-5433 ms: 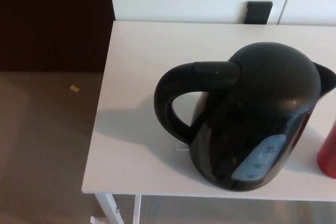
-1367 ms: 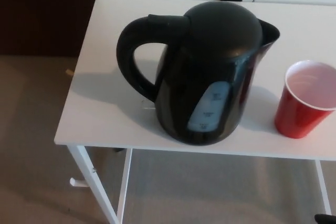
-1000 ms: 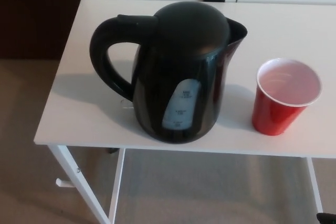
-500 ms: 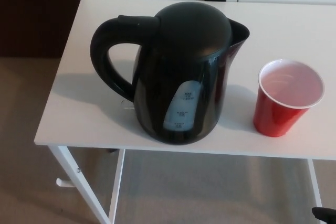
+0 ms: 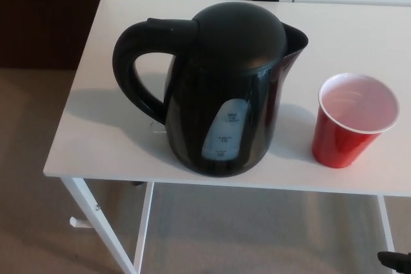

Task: The robot walk towards a table in front and uses its left hand to pick up the pot from the base and pour water to the cup on the right hand side

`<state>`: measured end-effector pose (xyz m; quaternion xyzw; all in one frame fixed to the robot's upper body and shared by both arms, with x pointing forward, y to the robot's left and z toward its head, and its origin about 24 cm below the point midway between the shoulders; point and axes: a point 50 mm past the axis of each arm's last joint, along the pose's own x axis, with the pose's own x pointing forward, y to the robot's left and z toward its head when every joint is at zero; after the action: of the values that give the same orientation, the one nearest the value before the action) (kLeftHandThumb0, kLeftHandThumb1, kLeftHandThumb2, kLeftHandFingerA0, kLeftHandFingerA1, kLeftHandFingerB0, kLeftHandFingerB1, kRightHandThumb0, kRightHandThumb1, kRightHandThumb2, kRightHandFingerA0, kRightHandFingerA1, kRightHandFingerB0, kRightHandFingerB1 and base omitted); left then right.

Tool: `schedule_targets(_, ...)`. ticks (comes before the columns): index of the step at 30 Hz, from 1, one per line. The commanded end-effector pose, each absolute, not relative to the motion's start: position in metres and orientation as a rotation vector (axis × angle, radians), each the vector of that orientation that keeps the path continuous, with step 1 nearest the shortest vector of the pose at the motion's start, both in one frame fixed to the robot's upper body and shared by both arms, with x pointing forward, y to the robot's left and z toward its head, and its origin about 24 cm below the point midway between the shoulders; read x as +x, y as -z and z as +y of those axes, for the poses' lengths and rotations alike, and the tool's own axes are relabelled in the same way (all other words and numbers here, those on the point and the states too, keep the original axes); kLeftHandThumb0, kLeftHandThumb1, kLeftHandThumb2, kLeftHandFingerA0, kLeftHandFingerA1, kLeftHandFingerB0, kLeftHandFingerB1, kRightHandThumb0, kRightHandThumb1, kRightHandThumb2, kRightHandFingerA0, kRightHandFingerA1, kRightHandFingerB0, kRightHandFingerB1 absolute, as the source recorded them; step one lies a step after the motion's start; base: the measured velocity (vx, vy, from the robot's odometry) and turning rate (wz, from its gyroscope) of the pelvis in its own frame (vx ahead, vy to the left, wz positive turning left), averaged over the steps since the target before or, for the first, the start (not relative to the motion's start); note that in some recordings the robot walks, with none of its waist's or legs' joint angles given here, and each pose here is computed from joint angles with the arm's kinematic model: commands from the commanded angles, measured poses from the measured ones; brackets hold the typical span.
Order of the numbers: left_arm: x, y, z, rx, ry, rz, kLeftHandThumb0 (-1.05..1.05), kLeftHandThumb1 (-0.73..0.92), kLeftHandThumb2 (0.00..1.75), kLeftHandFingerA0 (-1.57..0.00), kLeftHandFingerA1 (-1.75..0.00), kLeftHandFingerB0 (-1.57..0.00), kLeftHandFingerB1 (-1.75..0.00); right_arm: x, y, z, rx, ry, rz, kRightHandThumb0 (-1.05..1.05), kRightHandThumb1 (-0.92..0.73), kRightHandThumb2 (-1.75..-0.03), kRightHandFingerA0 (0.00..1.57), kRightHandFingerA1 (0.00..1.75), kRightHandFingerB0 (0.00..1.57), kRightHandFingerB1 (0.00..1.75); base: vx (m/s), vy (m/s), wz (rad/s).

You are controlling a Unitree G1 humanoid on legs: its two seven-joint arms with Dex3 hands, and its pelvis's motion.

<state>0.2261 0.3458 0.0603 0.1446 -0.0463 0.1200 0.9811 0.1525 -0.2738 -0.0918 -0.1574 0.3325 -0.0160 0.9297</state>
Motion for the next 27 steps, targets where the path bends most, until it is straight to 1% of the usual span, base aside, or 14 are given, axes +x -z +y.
schedule_targets(1, 0.274, -0.186, 0.285, 0.390, 0.031, -0.351, -0.66, 0.46, 0.55, -0.15, -0.39, -0.07, -0.25, 0.153, 0.089, -0.281, -0.345, 0.058, 0.689, -0.21, -0.55, -0.54, 0.44, 0.38, 0.44, 0.39, 0.00, 0.000, 0.00)
schedule_targets(2, 0.275, -0.187, 0.282, 0.400, 0.039, -0.353, -0.66, 0.46, 0.55, -0.15, -0.39, -0.07, -0.25, 0.153, 0.089, -0.281, -0.340, 0.056, 0.687, -0.21, -0.55, -0.54, 0.44, 0.38, 0.44, 0.39, 0.00, 0.000, 0.00)
schedule_targets(3, 0.277, -0.186, 0.275, 0.416, 0.060, -0.353, -0.34, 0.21, 0.84, 0.00, -0.49, 0.00, -0.51, 0.153, 0.089, -0.281, -0.337, 0.056, 0.689, -0.21, -0.55, -0.54, 0.44, 0.38, 0.43, 0.38, 0.00, 0.000, 0.00)
schedule_targets(5, 0.282, -0.186, 0.263, 0.420, 0.085, -0.338, -0.29, 0.26, 0.84, 0.00, -0.48, 0.00, -0.49, 0.153, 0.090, -0.281, -0.340, 0.059, 0.689, -0.20, -0.54, -0.55, 0.45, 0.39, 0.45, 0.40, 0.00, 0.000, 0.00)
schedule_targets(6, 0.285, -0.185, 0.257, 0.418, 0.096, -0.330, -0.53, 0.39, 0.63, -0.16, -0.36, -0.09, -0.31, 0.152, 0.090, -0.281, -0.340, 0.063, 0.689, -0.20, -0.53, -0.55, 0.44, 0.39, 0.45, 0.40, 0.00, 0.000, 0.00)
schedule_targets(7, 0.288, -0.184, 0.251, 0.425, 0.105, -0.325, -0.28, 0.29, 0.85, -0.01, -0.47, 0.00, -0.48, 0.151, 0.090, -0.282, -0.340, 0.067, 0.688, -0.20, -0.53, -0.55, 0.44, 0.39, 0.45, 0.40, 0.00, 0.000, 0.00)
schedule_targets(15, 0.305, -0.177, 0.223, 0.519, 0.157, -0.278, -0.28, 0.31, 0.86, 0.00, -0.47, 0.00, -0.47, 0.151, 0.090, -0.282, -0.324, 0.074, 0.692, -0.21, -0.54, -0.55, 0.45, 0.39, 0.43, 0.39, 0.00, 0.000, 0.00)
schedule_targets(16, 0.306, -0.176, 0.220, 0.525, 0.159, -0.274, -0.51, 0.40, 0.63, -0.17, -0.37, -0.10, -0.32, 0.151, 0.090, -0.283, -0.329, 0.070, 0.692, -0.21, -0.53, -0.55, 0.45, 0.39, 0.43, 0.39, 0.00, 0.000, 0.00)
schedule_targets(18, 0.308, -0.173, 0.214, 0.521, 0.161, -0.261, -0.52, 0.40, 0.63, -0.17, -0.37, -0.10, -0.32, 0.151, 0.090, -0.283, -0.345, 0.064, 0.687, -0.29, -0.50, -0.64, 0.43, 0.44, 0.42, 0.44, 0.00, 0.000, 0.00)
schedule_targets(19, 0.309, -0.171, 0.212, 0.511, 0.168, -0.253, -0.28, 0.31, 0.86, -0.01, -0.47, 0.00, -0.48, 0.151, 0.090, -0.283, -0.353, 0.061, 0.688, -0.30, -0.50, -0.64, 0.42, 0.44, 0.42, 0.44, 0.00, 0.000, 0.00)
schedule_targets(21, 0.307, -0.166, 0.207, 0.495, 0.180, -0.236, -0.28, 0.31, 0.86, -0.01, -0.47, -0.01, -0.48, 0.149, 0.091, -0.282, -0.373, 0.056, 0.698, -0.32, -0.51, -0.65, 0.42, 0.44, 0.42, 0.44, 0.00, 0.000, 0.00)
schedule_targets(22, 0.307, -0.164, 0.206, 0.494, 0.182, -0.229, -0.51, 0.41, 0.64, -0.17, -0.38, -0.08, -0.32, 0.148, 0.091, -0.282, -0.377, 0.056, 0.702, -0.31, -0.51, -0.65, 0.42, 0.44, 0.43, 0.44, 0.00, 0.000, 0.00)
schedule_targets(23, 0.306, -0.161, 0.203, 0.481, 0.187, -0.217, -0.27, 0.32, 0.86, -0.01, -0.47, 0.00, -0.47, 0.149, 0.091, -0.281, -0.368, 0.059, 0.702, -0.29, -0.51, -0.64, 0.43, 0.44, 0.43, 0.44, 0.00, 0.000, 0.00)
schedule_targets(27, 0.303, -0.153, 0.197, 0.408, 0.204, -0.176, -0.25, 0.35, 0.87, -0.01, -0.47, 0.00, -0.47, 0.147, 0.091, -0.279, -0.358, 0.041, 0.694, -0.21, -0.55, -0.56, 0.44, 0.40, 0.44, 0.40, 0.00, 0.000, 0.00)
